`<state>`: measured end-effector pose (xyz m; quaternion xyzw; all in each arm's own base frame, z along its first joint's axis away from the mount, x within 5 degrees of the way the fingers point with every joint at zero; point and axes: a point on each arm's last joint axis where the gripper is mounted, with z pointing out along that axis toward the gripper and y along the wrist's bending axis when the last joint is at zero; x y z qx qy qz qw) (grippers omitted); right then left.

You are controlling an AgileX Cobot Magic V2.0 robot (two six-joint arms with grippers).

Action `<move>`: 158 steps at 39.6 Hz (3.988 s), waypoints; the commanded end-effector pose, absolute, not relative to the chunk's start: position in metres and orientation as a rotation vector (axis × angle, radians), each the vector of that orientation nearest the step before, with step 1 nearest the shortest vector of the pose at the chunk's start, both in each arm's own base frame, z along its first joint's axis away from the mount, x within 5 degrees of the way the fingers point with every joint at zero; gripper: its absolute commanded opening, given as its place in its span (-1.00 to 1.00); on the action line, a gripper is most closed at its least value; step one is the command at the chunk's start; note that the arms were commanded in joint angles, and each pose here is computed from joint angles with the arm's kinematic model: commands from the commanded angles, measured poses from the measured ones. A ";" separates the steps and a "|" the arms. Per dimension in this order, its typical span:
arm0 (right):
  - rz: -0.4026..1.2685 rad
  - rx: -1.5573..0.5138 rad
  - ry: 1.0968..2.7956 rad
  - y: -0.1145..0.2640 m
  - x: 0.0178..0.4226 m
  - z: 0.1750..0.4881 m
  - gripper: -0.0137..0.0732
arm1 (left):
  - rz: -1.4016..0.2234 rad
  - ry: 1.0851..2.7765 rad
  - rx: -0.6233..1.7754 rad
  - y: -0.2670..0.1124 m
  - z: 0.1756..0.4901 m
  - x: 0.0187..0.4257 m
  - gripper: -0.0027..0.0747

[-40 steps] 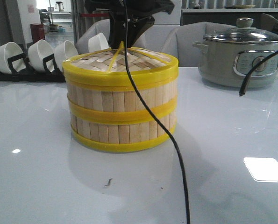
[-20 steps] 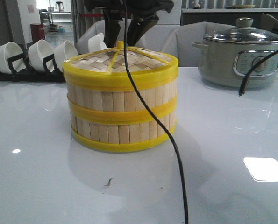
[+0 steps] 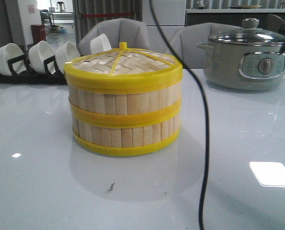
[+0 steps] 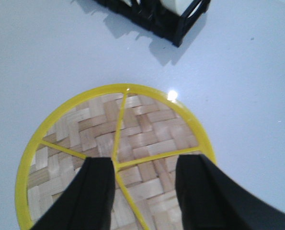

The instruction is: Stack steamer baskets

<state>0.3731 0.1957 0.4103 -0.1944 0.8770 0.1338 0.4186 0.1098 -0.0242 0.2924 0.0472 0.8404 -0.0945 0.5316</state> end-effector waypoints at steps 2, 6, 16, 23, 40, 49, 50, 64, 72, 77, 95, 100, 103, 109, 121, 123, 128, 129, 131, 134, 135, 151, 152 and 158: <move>0.328 -0.375 1.977 0.149 0.337 0.468 0.27 | -0.245 1.894 0.093 -0.025 0.309 0.113 -0.71; 0.296 -0.302 1.931 0.117 0.314 0.472 0.27 | -0.245 1.894 0.093 -0.025 0.309 0.113 -0.71; 0.182 -0.108 1.800 0.041 0.231 0.449 0.27 | -0.245 1.894 0.093 -0.025 0.309 0.113 -0.71; 0.112 -0.016 1.740 0.013 0.172 0.417 0.27 | -0.245 1.894 0.093 -0.025 0.309 0.113 -0.71; 0.050 0.057 1.728 0.000 0.080 0.326 0.27 | -0.245 1.894 0.093 -0.025 0.309 0.113 -0.71; -0.006 0.129 1.787 -0.005 0.070 0.278 0.27 | -0.245 1.894 0.093 -0.025 0.309 0.113 -0.71; -0.011 0.136 1.795 -0.005 0.069 0.273 0.27 | -0.245 1.894 0.093 -0.025 0.309 0.113 -0.71; -0.019 0.145 1.775 -0.006 0.070 0.270 -0.51 | -0.245 1.894 0.093 -0.025 0.309 0.113 -0.71; -0.019 0.145 1.776 -0.006 0.070 0.269 -0.57 | -0.245 1.894 0.093 -0.025 0.309 0.113 -0.71; -0.019 0.145 1.775 -0.006 0.070 0.270 -0.57 | -0.245 1.894 0.093 -0.025 0.309 0.113 -0.71; -0.019 0.145 1.775 -0.006 0.070 0.270 -0.57 | -0.245 1.894 0.093 -0.025 0.309 0.113 -0.71; -0.019 0.145 1.775 -0.006 0.070 0.270 -0.57 | -0.245 1.894 0.093 -0.025 0.309 0.113 -0.71; -0.019 0.145 1.775 -0.006 0.070 0.270 -0.57 | -0.245 1.894 0.093 -0.025 0.309 0.113 -0.71; -0.019 0.145 1.775 -0.006 0.070 0.270 -0.57 | -0.245 1.894 0.093 -0.025 0.309 0.113 -0.71; -0.019 0.145 1.775 -0.006 0.070 0.270 -0.57 | -0.205 1.660 0.094 -0.021 0.327 0.111 -0.71; -0.019 0.145 1.775 -0.006 0.070 0.270 -0.57 | -0.206 1.585 0.086 -0.020 0.328 0.106 -0.71; -0.019 0.145 1.775 -0.006 0.070 0.270 -0.57 | -0.206 1.510 0.076 -0.017 0.311 0.093 -0.71; -0.019 0.145 1.775 -0.006 0.070 0.270 -0.57 | -0.206 1.506 0.075 -0.016 0.307 0.091 -0.71; -0.019 0.145 1.775 -0.006 0.070 0.270 -0.57 | -0.205 1.497 0.074 -0.015 0.296 0.085 -0.71; -0.019 0.145 1.775 -0.006 0.070 0.270 -0.57 | -0.200 1.488 0.068 -0.013 0.280 0.077 -0.71; -0.019 0.145 1.775 -0.006 0.070 0.270 -0.57 | -0.197 1.489 0.065 -0.012 0.273 0.075 -0.71; -0.019 0.145 1.775 -0.006 0.070 0.270 -0.57 | -0.152 1.459 0.004 -0.005 0.213 0.054 -0.71; -0.019 0.145 1.775 -0.006 0.070 0.270 -0.57 | -0.148 1.474 0.008 -0.005 0.212 0.055 -0.71; -0.019 0.145 1.774 -0.006 0.070 0.270 -0.57 | -0.129 1.479 0.027 -0.005 0.211 0.055 -0.71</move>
